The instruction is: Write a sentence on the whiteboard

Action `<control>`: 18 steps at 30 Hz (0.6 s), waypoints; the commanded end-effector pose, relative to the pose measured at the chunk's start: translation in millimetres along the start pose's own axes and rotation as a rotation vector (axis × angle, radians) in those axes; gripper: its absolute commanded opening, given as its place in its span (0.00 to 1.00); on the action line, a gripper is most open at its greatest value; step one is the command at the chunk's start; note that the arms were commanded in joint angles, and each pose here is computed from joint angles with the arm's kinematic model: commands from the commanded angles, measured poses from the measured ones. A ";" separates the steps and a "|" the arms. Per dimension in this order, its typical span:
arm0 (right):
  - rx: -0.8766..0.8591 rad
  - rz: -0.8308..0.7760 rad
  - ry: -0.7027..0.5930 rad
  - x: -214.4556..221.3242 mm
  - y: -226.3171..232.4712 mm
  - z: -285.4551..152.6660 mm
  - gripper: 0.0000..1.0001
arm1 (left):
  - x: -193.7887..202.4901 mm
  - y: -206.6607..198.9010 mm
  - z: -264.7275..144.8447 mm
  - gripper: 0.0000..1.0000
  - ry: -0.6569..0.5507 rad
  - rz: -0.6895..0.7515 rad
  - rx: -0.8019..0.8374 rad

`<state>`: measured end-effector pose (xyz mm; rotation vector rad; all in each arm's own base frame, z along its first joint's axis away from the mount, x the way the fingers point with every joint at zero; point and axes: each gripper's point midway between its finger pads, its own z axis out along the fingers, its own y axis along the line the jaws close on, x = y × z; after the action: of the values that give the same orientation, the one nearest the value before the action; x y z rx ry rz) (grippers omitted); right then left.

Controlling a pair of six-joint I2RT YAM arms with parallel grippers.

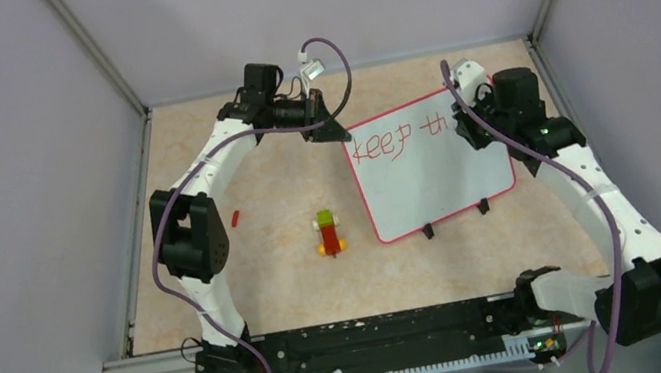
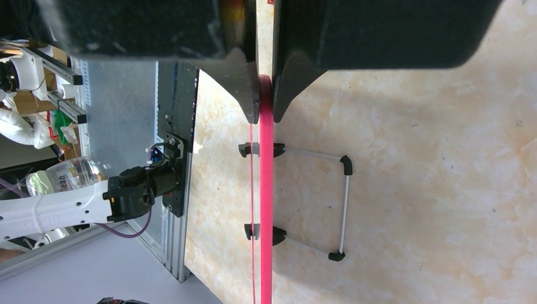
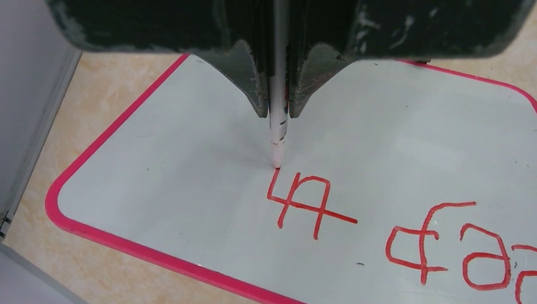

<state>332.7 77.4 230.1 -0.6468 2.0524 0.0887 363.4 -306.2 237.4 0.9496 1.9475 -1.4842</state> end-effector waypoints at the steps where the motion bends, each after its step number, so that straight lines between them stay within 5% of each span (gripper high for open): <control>1: 0.035 0.001 -0.034 -8.7 -8.2 -9.1 0.00 | -17.2 -25.1 -6.4 0.00 -0.035 0.115 0.042; 9: 0.025 0.005 -0.124 -47.3 -10.3 -31.0 0.00 | -18.3 -26.6 -6.7 0.00 -0.037 0.119 0.044; 18: 0.043 0.005 -0.086 -36.8 -14.9 -16.9 0.00 | -18.0 -27.0 -7.2 0.00 -0.037 0.120 0.041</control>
<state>335.7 79.0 257.2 -0.6321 2.0080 0.0973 362.5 -306.4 238.1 0.9527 1.9438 -1.4900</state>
